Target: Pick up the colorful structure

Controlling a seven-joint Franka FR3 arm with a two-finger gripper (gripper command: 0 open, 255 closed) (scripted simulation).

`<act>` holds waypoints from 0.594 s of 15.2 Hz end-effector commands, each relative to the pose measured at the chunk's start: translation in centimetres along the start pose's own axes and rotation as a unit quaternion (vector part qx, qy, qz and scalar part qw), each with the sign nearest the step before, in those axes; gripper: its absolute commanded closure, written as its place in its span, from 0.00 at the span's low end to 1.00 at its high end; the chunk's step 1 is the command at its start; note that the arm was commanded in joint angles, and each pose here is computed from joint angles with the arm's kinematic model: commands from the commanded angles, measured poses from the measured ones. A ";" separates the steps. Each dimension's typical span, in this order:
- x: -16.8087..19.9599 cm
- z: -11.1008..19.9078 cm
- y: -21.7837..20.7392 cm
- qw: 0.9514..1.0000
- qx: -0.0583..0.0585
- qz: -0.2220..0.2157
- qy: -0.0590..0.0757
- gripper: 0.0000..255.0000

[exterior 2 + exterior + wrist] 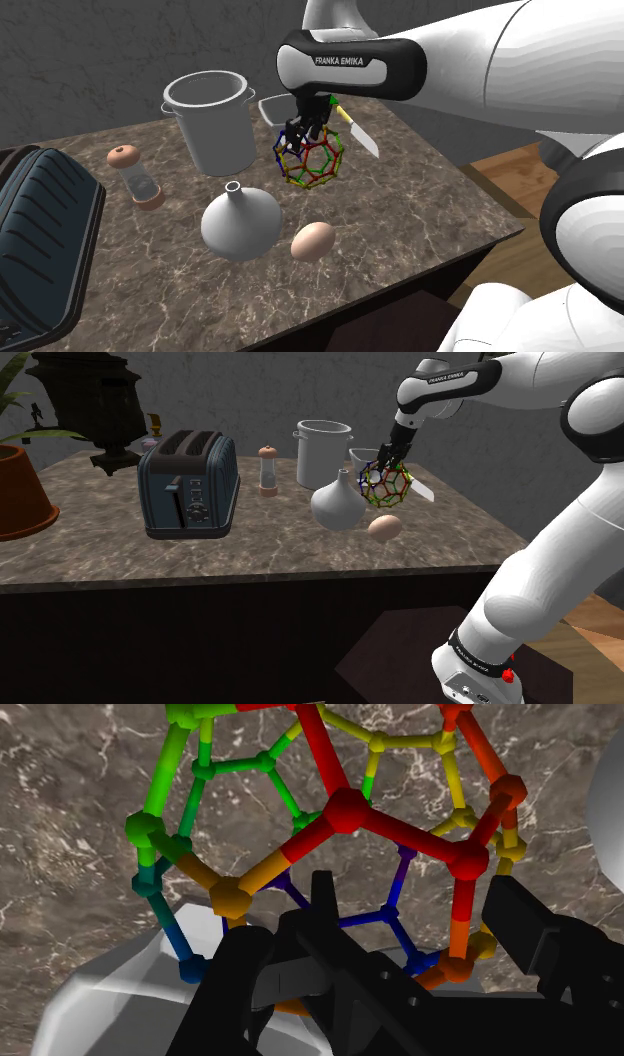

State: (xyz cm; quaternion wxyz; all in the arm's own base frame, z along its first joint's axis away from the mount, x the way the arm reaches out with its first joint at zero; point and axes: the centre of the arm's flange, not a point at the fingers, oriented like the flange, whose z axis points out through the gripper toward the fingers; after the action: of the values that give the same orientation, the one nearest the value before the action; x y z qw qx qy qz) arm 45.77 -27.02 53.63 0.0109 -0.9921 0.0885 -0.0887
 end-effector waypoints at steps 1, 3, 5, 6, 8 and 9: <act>0.0 0.2 0.1 1.000 0.000 0.001 -0.002 1.00; 0.2 -0.9 0.0 1.000 0.000 0.001 -0.002 1.00; 0.4 -1.9 0.0 1.000 0.000 0.001 -0.002 1.00; 0.5 -2.4 0.0 1.000 0.000 0.001 -0.002 1.00; 0.6 -3.4 -0.1 1.000 0.000 0.001 -0.002 1.00; 0.7 -4.0 -0.1 1.000 0.000 0.001 -0.002 1.00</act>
State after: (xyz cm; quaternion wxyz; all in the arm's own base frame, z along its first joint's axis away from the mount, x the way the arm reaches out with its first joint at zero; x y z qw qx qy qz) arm 45.75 -27.07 57.04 0.0110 -0.9922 0.0894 -0.0858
